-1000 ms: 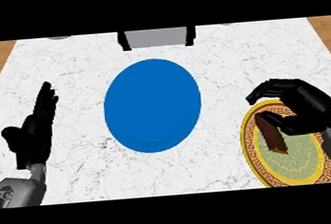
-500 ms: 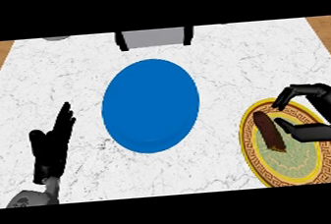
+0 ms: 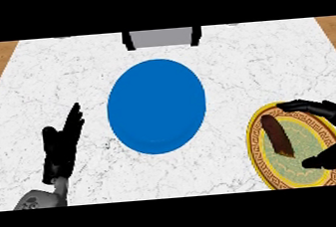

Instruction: Pick the sweet potato from the plate and place it in the plate

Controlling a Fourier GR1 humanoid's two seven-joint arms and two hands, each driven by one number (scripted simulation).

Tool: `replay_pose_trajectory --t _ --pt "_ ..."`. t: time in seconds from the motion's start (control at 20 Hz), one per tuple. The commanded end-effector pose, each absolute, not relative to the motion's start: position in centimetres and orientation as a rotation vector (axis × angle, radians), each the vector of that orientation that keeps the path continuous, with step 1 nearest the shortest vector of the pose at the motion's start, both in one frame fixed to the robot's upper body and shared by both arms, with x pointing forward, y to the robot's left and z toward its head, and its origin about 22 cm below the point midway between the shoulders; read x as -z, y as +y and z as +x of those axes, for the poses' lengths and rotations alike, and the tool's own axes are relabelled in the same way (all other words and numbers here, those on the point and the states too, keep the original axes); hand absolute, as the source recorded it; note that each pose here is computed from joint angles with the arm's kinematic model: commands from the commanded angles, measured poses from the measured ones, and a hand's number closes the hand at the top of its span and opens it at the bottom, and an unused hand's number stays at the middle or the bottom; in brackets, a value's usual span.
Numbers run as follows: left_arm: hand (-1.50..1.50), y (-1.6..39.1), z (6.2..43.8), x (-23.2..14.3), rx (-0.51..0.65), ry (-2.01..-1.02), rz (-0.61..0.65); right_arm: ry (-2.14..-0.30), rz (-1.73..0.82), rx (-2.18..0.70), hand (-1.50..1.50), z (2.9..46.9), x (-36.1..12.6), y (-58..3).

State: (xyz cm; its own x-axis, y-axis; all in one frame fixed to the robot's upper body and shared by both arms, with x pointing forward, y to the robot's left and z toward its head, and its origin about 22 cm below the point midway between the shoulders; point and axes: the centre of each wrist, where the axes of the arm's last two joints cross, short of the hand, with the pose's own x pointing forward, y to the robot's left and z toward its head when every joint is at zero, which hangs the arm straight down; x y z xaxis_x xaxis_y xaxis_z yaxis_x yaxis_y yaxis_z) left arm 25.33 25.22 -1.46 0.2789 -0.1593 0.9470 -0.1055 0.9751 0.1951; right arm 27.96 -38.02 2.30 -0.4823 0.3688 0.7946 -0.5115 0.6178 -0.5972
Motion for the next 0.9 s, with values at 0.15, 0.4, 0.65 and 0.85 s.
replay_pose_trajectory --t 0.15,0.4,0.65,0.85 --pt "0.0 24.7 25.4 1.3 0.045 -1.29 0.248 -1.725 -0.128 -1.429 -1.5 30.4 -6.5 -38.5" --pt "0.0 24.3 25.8 0.6 0.052 -1.289 0.254 -1.526 -0.181 -1.611 -1.5 31.6 -9.0 -36.8" --pt "0.0 26.3 25.0 0.4 0.043 -1.274 0.239 -1.303 -0.148 -1.736 -1.5 31.5 -7.4 -33.8" --pt "0.0 25.0 24.7 0.1 0.033 -1.283 0.227 -1.208 -0.178 -1.773 -1.5 32.3 -6.5 -33.8"
